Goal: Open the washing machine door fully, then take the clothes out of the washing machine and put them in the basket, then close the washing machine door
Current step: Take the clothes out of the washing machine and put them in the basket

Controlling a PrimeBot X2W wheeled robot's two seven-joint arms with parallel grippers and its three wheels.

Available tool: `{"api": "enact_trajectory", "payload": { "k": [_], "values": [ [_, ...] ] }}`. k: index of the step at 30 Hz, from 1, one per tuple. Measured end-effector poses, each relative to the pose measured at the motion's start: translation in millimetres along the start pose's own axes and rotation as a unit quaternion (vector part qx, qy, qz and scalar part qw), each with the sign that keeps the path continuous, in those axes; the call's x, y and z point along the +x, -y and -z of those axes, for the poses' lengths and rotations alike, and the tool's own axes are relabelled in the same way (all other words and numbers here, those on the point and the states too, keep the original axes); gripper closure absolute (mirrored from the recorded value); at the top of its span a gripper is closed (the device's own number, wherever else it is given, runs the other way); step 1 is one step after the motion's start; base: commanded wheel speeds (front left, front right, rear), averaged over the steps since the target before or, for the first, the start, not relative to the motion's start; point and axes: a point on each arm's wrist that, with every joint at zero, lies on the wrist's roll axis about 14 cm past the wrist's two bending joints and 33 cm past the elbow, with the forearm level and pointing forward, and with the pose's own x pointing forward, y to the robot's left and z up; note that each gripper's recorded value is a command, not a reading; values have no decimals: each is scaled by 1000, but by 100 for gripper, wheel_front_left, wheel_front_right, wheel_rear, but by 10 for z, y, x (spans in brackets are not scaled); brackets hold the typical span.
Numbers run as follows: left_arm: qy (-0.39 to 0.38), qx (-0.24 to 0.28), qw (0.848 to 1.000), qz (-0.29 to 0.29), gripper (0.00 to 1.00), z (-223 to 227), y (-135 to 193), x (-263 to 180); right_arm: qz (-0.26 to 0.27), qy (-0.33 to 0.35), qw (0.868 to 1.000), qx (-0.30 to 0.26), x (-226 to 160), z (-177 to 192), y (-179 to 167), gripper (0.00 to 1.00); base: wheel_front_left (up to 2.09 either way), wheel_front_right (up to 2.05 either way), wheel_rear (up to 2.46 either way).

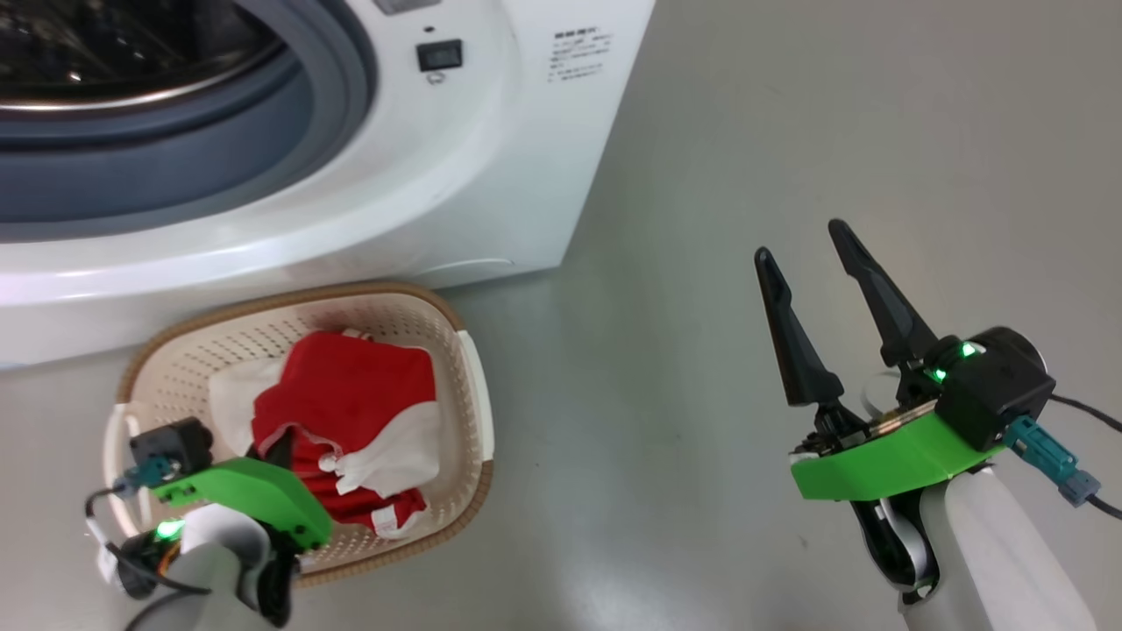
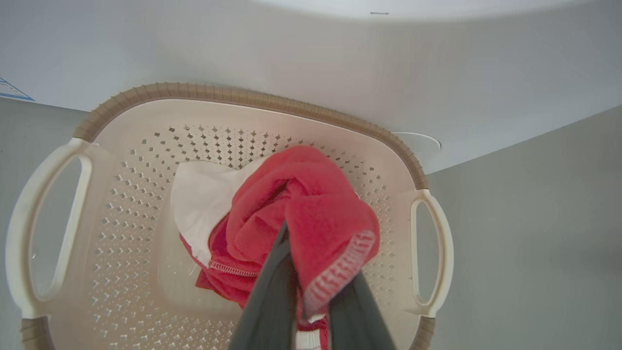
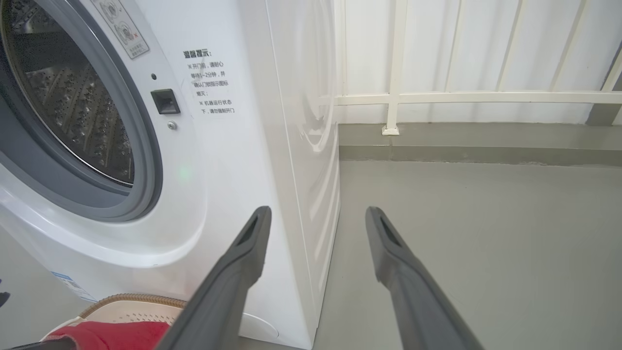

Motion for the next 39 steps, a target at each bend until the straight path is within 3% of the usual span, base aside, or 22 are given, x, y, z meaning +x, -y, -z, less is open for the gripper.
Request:
{"api": "enact_trajectory", "payload": {
  "k": [6,17,18,19,20,21,39],
  "values": [
    [-63,14,998,-25,100,244,-188,121,10,-9,1000,-2,22,76,89,0,0,0,0],
    [-115,30,993,-27,100,517,-223,224,22,-17,1000,-1,57,152,191,0,0,0,0],
    [-115,33,993,-26,71,513,-216,221,20,-15,1000,-1,69,139,187,0,0,0,0],
    [-111,35,993,-24,50,497,-208,219,20,-12,1000,-1,78,120,182,0,0,0,0],
    [-107,37,993,-22,19,474,-198,215,19,-11,1000,-1,78,108,177,0,0,0,0],
    [-103,39,994,-20,0,452,-188,209,19,-10,1000,-1,76,98,173,0,0,0,0],
    [62,64,995,38,0,-412,146,-171,15,28,999,3,-145,-279,67,0,0,0,0]
  ]
}}
